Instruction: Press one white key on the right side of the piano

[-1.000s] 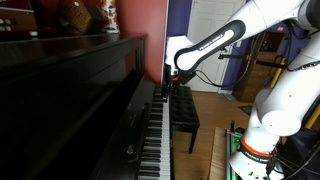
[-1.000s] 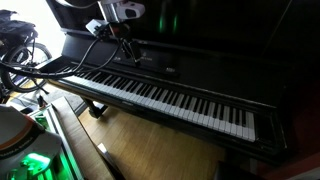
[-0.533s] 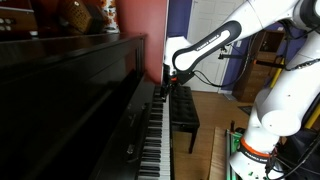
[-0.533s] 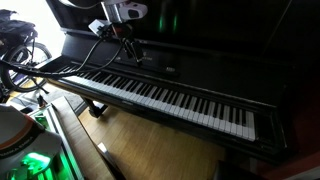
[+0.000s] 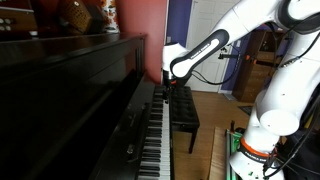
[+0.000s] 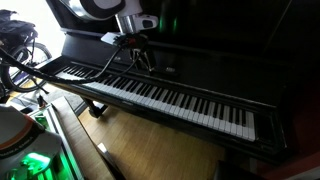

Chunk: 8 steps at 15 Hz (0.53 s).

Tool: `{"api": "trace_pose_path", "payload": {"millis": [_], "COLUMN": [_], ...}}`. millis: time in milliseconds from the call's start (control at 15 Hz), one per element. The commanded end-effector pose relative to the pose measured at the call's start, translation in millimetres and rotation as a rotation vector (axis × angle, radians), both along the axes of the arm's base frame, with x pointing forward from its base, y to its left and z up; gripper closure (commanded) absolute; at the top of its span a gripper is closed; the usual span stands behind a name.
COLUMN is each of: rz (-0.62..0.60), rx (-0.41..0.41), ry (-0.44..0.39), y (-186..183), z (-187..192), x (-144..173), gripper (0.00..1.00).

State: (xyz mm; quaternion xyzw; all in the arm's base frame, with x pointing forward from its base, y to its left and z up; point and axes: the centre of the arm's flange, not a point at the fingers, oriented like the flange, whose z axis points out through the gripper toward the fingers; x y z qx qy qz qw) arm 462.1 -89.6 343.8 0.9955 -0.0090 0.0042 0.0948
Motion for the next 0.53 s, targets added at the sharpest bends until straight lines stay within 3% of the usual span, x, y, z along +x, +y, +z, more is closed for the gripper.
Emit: {"api": "trace_pose_path", "payload": {"millis": [0, 267, 467], "rz": [0.15, 0.286, 0.306], "rx": [-0.026, 0.018, -0.005], "ry": [0.046, 0.093, 0.138], "y": [-34.6, -70.1, -93.1], "z": [-34.9, -74.2, -101.0], "x": [26.9, 39.6, 44.2], "gripper": [0.0, 0.0, 0.0]}}
